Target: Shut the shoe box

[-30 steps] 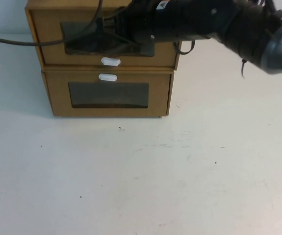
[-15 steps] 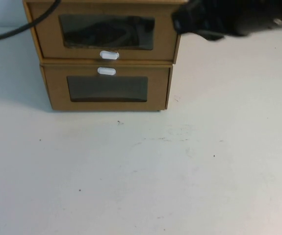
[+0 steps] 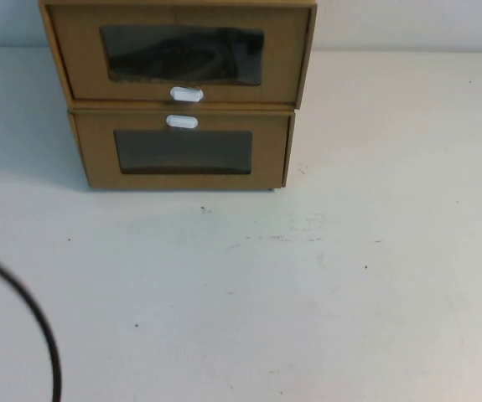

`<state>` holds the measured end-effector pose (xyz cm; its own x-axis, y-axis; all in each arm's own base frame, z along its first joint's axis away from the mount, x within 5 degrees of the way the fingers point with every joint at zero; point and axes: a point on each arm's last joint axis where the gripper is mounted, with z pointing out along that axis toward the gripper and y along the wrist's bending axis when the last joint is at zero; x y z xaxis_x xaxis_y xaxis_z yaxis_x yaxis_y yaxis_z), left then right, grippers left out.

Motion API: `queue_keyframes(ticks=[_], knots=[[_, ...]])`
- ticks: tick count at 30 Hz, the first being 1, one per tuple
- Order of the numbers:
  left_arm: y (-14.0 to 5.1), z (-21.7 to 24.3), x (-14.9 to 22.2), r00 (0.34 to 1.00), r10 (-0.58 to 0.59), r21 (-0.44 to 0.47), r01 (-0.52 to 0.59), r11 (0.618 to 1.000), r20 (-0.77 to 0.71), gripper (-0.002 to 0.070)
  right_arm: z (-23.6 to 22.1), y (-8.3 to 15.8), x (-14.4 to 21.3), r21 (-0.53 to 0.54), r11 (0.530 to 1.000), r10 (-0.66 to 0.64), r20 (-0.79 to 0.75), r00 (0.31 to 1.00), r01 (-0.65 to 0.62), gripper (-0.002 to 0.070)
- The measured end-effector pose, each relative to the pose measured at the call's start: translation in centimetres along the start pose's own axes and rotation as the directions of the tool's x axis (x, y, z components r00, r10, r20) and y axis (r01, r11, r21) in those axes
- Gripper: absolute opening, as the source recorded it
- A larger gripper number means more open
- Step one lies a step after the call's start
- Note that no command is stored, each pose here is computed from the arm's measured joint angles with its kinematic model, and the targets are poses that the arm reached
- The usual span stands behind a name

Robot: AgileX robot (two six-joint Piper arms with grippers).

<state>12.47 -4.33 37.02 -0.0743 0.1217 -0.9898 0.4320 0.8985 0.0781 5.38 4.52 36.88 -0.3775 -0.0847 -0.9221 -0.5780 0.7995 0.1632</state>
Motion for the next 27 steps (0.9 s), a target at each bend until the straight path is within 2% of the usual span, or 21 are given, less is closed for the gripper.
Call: queue_keyframes(ticks=[6, 12, 19, 23, 27], knots=[[-1.6, -4.1, 5.2, 0.992, -0.045, -0.049, 0.051, 0.997, 0.119, -0.0002, -1.3, -0.9, 5.6, -0.026, 0.999, 0.026, 0.184, 0.983, -0.021, -0.0011], [-2.3, -6.4, 9.6, 0.976, -0.048, -0.11, 0.073, 0.991, 0.214, -0.0002, 1.3, -1.8, 10.1, -0.051, 0.994, 0.109, 0.246, 0.963, -0.099, -0.0011], [-2.5, -5.5, 14.7, 0.988, -0.08, -0.126, 0.097, 0.987, 0.131, -0.0002, 4.4, -2.7, 13.5, -0.064, 0.992, 0.127, 0.361, 0.924, -0.112, -0.0011], [-2.2, -4.9, 17.5, 0.987, -0.137, -0.164, 0.149, 0.975, 0.081, -0.0002, 5.3, -3.1, 15.2, -0.06, 0.99, 0.14, 0.35, 0.926, -0.127, -0.0011], [-1.8, -4.9, 17.9, 0.976, -0.192, -0.204, 0.21, 0.956, 0.106, -0.0002, 5.5, -3.2, 15.6, -0.057, 0.989, 0.148, 0.33, 0.932, -0.137, -0.0011]])
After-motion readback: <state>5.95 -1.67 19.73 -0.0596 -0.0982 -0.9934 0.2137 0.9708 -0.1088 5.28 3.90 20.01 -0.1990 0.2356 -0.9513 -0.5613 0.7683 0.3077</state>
